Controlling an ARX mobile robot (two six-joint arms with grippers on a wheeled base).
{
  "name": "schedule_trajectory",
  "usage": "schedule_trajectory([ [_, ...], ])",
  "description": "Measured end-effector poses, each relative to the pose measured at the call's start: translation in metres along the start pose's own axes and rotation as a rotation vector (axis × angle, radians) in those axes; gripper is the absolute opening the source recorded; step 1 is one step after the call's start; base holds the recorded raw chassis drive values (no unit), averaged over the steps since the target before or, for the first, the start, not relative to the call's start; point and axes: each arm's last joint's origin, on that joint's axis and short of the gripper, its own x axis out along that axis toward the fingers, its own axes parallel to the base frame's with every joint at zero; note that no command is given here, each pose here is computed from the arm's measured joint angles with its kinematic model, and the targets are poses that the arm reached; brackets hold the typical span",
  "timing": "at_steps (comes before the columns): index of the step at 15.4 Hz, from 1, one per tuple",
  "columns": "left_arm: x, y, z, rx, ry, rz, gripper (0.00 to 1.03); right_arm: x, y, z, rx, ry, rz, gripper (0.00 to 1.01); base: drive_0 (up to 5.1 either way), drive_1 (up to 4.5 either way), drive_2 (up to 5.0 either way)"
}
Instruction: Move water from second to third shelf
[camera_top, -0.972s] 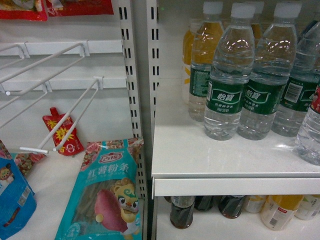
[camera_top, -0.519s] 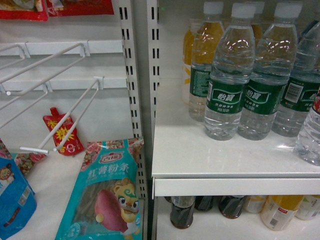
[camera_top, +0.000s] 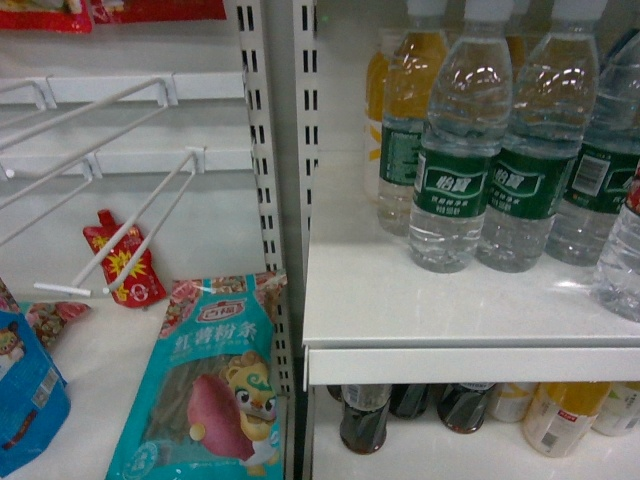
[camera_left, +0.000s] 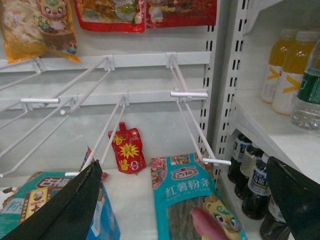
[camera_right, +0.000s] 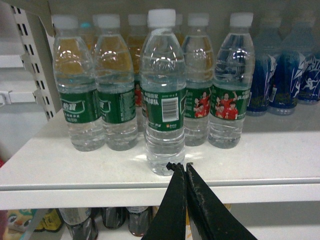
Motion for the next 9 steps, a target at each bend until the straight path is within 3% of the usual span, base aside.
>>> schedule_trajectory([
  [9,0.0,0.0,-0.0003,0.0,0.003,-0.001,0.98,0.0,0.0,-0.0005,0.0,0.005,0.0,0.02,0.0,0.0,0.0],
])
